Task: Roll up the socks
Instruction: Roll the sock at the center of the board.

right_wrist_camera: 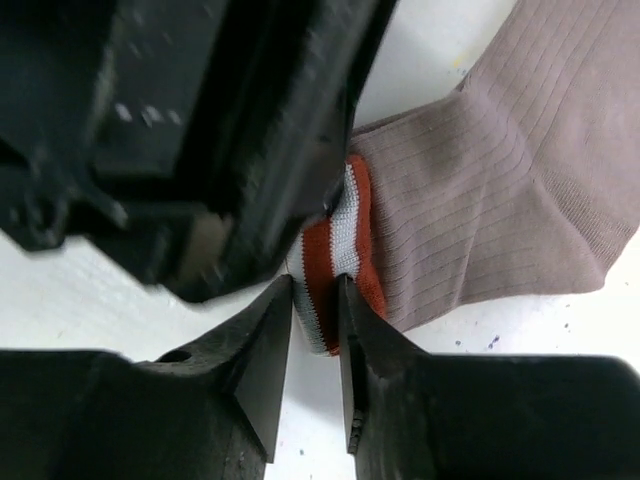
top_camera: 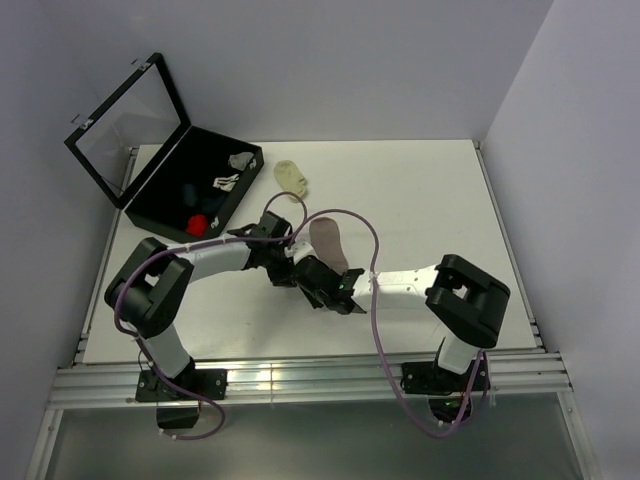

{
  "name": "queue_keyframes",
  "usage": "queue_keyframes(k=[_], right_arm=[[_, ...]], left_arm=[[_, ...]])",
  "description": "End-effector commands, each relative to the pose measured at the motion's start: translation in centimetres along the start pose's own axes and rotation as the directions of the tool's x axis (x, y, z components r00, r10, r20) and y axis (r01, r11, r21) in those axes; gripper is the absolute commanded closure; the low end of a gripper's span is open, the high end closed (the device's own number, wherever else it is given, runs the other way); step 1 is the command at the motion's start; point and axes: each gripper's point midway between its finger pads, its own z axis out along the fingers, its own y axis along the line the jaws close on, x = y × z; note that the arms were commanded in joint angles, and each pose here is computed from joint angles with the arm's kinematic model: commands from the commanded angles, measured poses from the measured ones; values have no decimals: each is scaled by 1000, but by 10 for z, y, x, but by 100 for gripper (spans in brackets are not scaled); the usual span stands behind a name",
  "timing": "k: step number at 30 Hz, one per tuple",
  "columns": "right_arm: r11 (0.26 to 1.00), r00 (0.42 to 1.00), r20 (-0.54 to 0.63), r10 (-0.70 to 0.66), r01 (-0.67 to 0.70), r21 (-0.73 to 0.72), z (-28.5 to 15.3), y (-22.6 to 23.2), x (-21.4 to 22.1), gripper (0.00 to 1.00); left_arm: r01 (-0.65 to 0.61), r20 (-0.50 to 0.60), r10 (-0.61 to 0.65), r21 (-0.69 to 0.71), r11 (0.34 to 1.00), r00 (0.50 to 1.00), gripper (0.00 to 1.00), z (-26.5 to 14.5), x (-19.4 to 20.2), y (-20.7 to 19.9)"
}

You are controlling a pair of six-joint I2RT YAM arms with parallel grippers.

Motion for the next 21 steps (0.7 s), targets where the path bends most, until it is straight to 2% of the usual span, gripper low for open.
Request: queue_keyframes(k=[1,2,5,6,13,14,16,18,19,21], right_arm=[[998,994,-101,-38,44,53,13,-5,31,69],[998,993,-113,-33,39,55,14,-5,36,71],[1000,994,-112,7,-6,12,13,4,36,97],[1000,993,-114,24,-25,-9,12,9,35,100],[930,967,-132,220,-248,-271,8,54,3,100],[915,954,-149,261,-293,-278,8,47,3,100],[840,925,-152,348,-379,-388,2,57,-13,100],[783,884,-178,432,-466,-413,2,42,-14,100],[725,859,-207,469,-508,-465,-2,46,-17,100],[657,820,-234,523,-562,-503,-1,35,-22,100]], left_arm=[[-19,-8,18,-88,996,1000,54,-1,6,21],[-7,-3,7,-87,996,1000,53,-2,2,23],[17,38,-14,-84,996,999,52,-9,-15,29],[26,50,-22,-88,996,999,52,-12,-20,32],[85,185,-76,-43,995,980,40,-47,-63,36],[88,194,-77,-46,995,978,37,-50,-63,38],[91,216,-82,-30,995,973,33,-57,-62,37],[97,228,-91,-19,995,969,30,-61,-60,38],[101,227,-98,-1,995,969,29,-64,-54,39],[111,236,-116,38,993,965,27,-65,-52,36]])
